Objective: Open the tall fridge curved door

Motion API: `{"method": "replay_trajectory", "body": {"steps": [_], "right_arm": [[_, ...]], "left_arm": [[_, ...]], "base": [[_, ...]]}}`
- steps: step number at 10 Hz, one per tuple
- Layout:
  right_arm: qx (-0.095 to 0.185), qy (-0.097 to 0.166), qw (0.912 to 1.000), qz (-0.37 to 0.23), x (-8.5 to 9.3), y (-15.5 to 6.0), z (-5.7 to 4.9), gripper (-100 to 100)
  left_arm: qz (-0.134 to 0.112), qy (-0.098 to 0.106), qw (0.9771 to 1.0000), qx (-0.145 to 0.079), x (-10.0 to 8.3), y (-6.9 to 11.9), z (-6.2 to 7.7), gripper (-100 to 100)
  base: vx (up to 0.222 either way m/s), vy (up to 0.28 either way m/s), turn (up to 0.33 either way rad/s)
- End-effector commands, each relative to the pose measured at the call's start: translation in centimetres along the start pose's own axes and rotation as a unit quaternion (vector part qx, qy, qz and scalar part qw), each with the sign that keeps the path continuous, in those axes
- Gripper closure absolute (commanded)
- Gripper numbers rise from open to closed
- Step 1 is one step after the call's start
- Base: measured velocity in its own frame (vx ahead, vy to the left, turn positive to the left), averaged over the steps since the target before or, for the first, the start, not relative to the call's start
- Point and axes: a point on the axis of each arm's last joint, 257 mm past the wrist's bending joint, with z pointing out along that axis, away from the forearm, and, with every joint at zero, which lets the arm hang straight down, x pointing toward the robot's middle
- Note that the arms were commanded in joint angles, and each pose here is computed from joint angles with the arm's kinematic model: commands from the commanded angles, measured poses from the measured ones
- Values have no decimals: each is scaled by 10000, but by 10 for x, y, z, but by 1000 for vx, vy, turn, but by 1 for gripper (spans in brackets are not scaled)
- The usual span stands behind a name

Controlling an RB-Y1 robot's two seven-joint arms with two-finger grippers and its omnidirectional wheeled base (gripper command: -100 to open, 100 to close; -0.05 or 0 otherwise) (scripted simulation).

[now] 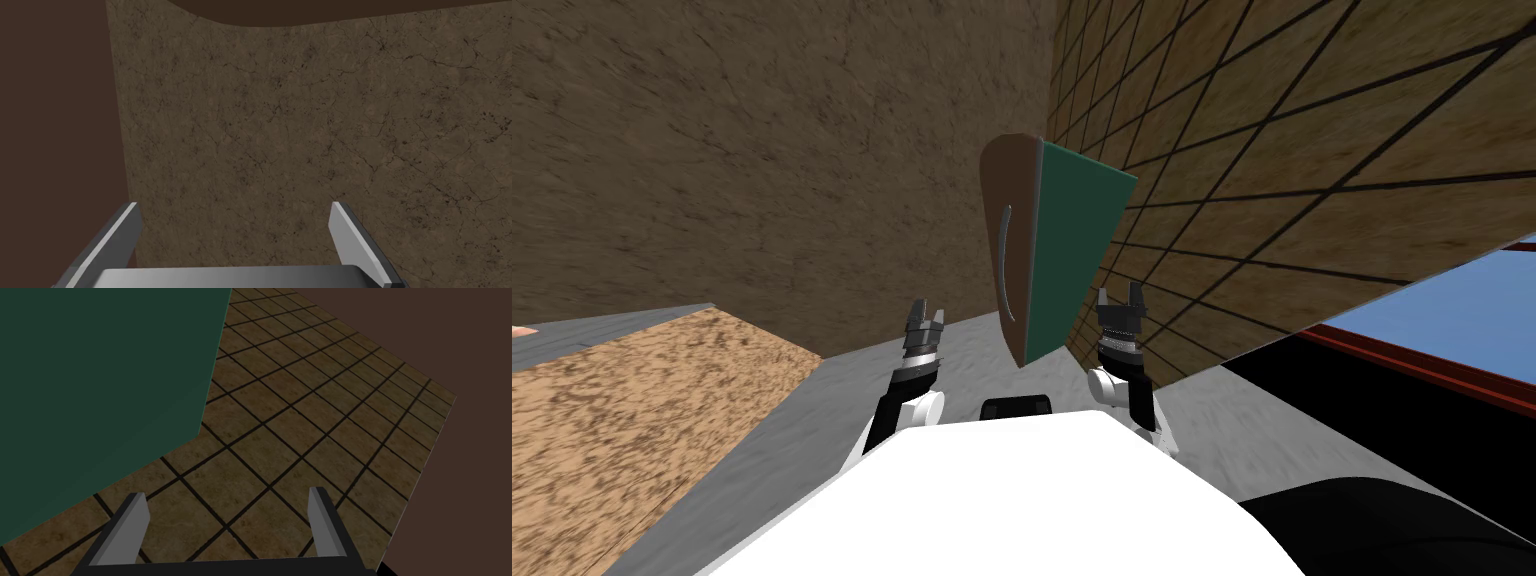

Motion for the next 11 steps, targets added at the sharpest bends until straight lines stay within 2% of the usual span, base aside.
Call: {"method": "replay_trajectory", "body": {"steps": [1, 9, 10, 11], "right_arm": [[0, 0, 10000, 0, 0, 0, 0, 0], [-2, 1, 10000, 0, 0, 0, 0, 0], [45, 191, 9996, -203, 5, -4, 1, -100], [83, 325, 9987, -389, 8, -8, 1, -100]], "left_arm": [[0, 0, 10000, 0, 0, 0, 0, 0], [0, 0, 10000, 2, 0, 0, 0, 0], [0, 0, 10000, 2, 0, 0, 0, 0], [0, 0, 10000, 0, 0, 0, 0, 0]], "base": [[0, 0, 0], [0, 0, 0], [2, 15, 12], [-10, 38, 17]]}}
